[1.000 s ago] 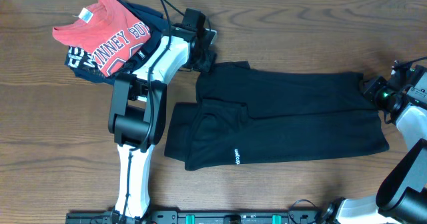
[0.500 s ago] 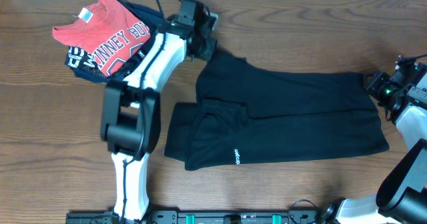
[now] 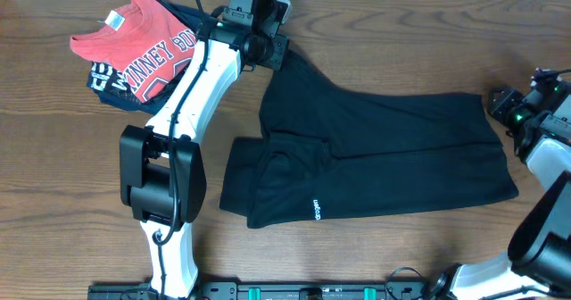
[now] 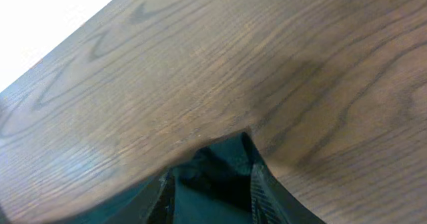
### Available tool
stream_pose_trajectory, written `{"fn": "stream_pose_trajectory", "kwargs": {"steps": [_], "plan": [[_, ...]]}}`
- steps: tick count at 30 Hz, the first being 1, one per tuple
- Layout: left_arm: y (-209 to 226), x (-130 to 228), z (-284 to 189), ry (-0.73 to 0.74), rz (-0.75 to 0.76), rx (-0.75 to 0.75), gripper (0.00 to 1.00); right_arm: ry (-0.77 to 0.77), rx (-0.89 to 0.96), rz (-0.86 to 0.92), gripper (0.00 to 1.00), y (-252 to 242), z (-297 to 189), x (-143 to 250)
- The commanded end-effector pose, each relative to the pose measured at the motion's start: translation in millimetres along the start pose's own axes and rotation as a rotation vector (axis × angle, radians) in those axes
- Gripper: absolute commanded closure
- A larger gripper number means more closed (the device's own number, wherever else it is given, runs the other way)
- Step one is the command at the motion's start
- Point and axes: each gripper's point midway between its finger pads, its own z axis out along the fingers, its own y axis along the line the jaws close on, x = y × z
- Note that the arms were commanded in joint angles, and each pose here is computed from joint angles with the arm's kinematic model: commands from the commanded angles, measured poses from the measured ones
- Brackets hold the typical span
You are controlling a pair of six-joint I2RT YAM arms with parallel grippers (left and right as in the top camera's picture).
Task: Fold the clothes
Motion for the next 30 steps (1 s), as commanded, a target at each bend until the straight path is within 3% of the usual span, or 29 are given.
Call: {"fn": "stream_pose_trajectory", "kwargs": {"steps": [1,7,11,13,17,25,30], "plan": [[0,-1,0,0.003,0.016,0.002,0.94,0.025,0.002,0.033,0.61,-9,15,9],[0,1,0,0.011,0.014,0.002,0.94,0.076,-0.011,0.096,0.55,-22,41,31],[-1,4,0,0.02,0.012,0.003,0.94,0.144,-0.127,0.13,0.55,-10,52,52],[-1,5,0,0.026,0.01,0.003,0.94,0.17,-0.186,0.117,0.78,-1,50,58],[-1,9,-1,0.04,0.007,0.003,0.94,0.203,-0.315,0.124,0.97,16,39,59],[-1,11,-1,0.051,0.005,0.004,0.94,0.13,-0.486,0.131,0.99,21,-3,23],[-1,13,-1,0.059,0.002,0.004,0.94,0.101,-0.422,0.132,0.99,11,-36,8]]}}
